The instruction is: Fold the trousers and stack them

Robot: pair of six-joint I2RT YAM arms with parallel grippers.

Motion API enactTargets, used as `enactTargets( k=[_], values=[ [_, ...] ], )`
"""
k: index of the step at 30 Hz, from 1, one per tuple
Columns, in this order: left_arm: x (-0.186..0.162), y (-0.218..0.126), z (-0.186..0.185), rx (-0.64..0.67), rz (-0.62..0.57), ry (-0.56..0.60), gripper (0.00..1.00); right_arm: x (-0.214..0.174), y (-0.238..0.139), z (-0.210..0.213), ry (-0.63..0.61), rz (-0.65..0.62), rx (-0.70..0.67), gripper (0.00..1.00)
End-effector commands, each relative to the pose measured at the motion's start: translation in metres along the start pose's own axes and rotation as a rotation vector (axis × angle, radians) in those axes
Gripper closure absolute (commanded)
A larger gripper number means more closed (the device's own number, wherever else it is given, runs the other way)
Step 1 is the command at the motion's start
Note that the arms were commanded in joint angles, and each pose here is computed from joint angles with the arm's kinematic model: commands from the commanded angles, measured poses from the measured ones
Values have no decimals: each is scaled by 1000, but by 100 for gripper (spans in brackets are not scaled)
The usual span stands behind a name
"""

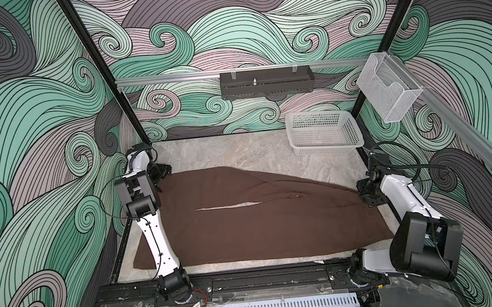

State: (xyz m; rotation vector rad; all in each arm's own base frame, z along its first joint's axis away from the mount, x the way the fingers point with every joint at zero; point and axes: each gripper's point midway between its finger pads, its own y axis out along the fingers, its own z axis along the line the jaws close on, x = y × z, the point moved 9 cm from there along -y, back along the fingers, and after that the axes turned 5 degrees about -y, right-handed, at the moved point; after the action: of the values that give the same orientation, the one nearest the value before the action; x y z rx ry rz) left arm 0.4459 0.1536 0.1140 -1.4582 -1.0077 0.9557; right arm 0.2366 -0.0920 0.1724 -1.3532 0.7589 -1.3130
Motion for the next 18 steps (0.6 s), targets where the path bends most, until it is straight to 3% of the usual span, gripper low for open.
enactTargets(
  k=[1, 7, 18],
  values=[
    [1, -26, 4, 4, -27, 3, 9, 1, -1, -3, -14, -13, -10, 98],
    [12, -51, -15, -46, -58, -25, 9, 1, 3, 0, -10, 3, 1, 98],
    [24, -20, -33, -53, -17, -177, 9, 4, 6, 9, -23, 0, 16, 97]
  ],
)
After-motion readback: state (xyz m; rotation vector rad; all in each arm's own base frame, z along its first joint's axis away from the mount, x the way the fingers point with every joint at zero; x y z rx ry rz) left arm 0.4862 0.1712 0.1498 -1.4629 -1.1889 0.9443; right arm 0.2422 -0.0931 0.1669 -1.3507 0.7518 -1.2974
